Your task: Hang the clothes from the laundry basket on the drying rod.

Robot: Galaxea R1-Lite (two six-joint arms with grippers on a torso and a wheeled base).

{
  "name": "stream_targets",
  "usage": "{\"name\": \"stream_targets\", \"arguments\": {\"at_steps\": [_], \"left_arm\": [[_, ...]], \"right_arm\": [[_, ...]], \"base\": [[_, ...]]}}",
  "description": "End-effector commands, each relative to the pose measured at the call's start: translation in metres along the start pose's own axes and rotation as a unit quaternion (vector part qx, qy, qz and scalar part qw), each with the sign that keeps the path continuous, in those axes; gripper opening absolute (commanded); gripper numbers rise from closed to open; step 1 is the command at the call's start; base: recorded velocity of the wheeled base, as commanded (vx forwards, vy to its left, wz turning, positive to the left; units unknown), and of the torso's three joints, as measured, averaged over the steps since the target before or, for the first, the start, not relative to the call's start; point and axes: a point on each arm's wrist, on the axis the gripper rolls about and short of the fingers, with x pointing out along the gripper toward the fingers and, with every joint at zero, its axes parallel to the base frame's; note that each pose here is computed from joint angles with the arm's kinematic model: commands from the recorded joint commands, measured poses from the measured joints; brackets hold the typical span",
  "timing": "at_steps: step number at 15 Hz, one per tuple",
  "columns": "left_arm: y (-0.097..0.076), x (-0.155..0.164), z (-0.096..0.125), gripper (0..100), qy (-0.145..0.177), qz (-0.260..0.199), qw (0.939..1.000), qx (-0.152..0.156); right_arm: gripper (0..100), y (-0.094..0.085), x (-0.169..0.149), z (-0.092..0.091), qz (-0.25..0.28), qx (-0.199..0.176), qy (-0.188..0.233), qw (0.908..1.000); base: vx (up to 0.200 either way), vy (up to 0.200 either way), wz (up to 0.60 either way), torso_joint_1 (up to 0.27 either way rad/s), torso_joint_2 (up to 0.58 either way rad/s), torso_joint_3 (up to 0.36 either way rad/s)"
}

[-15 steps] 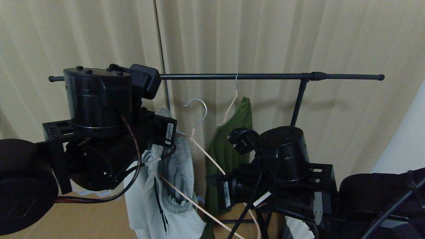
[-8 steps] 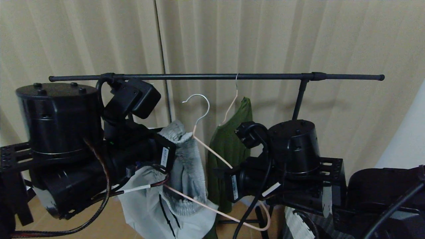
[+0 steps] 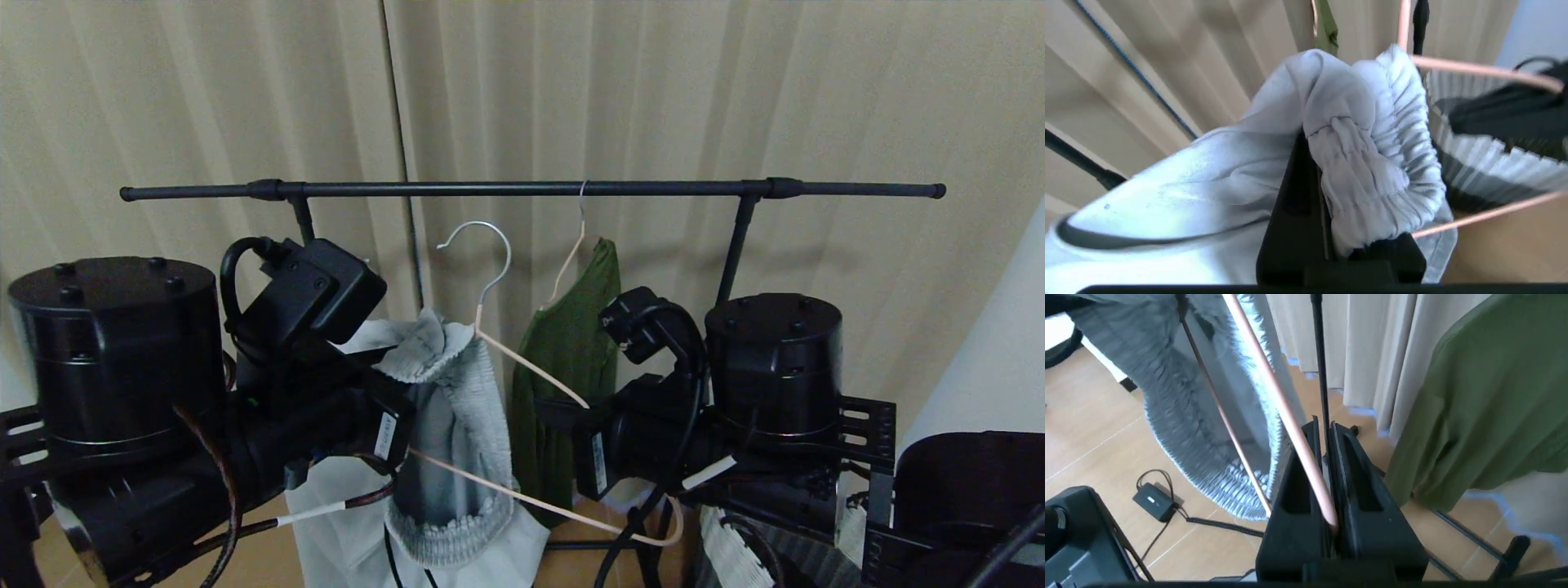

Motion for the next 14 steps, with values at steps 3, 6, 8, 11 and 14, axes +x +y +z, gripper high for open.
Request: {"name": "stream_targets", "arguments": {"at_steps": [3, 6, 8, 11, 14], "left_arm": [[0.0, 0.0, -0.002, 100, 0.005, 0.0, 1.0, 0.002], [0.0, -0.002, -0.001, 100, -0.004, -0.001, 1.0, 0.001], [0.001, -0.003, 0.002, 100, -0.019, 0.003, 0.9998, 0.005], [0.003, -0.011, 0.004, 100, -0.038, 0.004, 0.9993, 0.003], [0.005, -0.03, 0.004, 100, -0.066, -0.034, 0.9972, 0.007]], "right_arm": [[0, 0.0, -0.002, 0.002, 0.002, 0.0, -0.006, 1.0], [0, -0.001, -0.005, 0.003, 0.001, -0.007, -0.01, 0.9999], [0, -0.002, -0.008, 0.005, 0.0, -0.011, -0.014, 0.9998], [0, -0.009, -0.013, 0.005, -0.012, -0.021, -0.015, 0.9996], [0, -0.025, -0.017, 0.011, -0.034, -0.024, -0.033, 0.9986]], "base": [[0.0, 0.0, 0.0, 0.0, 0.0, 0.0], [0.0, 0.0, 0.0, 0.0, 0.0, 0.0], [0.0, 0.0, 0.0, 0.0, 0.0, 0.0], [0.0, 0.0, 0.0, 0.0, 0.0, 0.0], [0.0, 0.0, 0.0, 0.0, 0.0, 0.0]]}}
